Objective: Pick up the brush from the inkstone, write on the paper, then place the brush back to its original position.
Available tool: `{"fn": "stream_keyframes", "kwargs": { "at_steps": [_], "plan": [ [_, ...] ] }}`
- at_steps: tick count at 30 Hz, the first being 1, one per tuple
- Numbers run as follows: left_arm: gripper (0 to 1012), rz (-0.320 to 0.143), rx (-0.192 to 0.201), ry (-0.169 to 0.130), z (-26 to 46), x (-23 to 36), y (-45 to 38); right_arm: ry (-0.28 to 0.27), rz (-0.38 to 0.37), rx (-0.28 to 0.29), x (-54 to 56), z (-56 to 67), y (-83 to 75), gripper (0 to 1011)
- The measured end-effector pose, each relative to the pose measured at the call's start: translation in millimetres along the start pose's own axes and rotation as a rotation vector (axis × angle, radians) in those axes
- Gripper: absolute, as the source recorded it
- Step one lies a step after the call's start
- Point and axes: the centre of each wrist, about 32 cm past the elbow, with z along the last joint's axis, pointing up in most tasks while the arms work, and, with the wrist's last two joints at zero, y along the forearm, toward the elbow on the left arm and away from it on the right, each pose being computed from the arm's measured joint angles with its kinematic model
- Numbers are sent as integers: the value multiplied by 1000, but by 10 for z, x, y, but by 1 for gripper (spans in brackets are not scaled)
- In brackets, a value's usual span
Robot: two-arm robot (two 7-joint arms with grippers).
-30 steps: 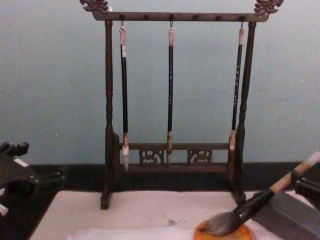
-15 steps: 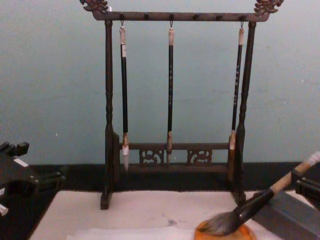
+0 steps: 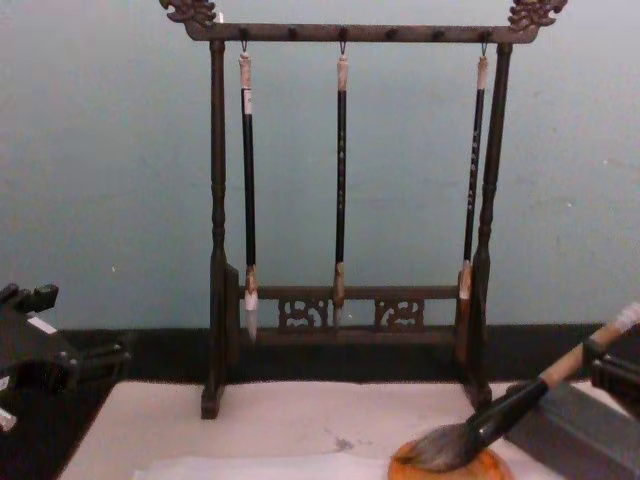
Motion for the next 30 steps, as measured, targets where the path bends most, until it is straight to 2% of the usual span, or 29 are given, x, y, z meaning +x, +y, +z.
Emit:
{"fn": "stream_keyframes", "kwargs": {
  "at_steps": [30],
  "plan": [
    [1010,0,0,0,0,0,0,0,0,0,0,0,0,1000]
  ]
}}
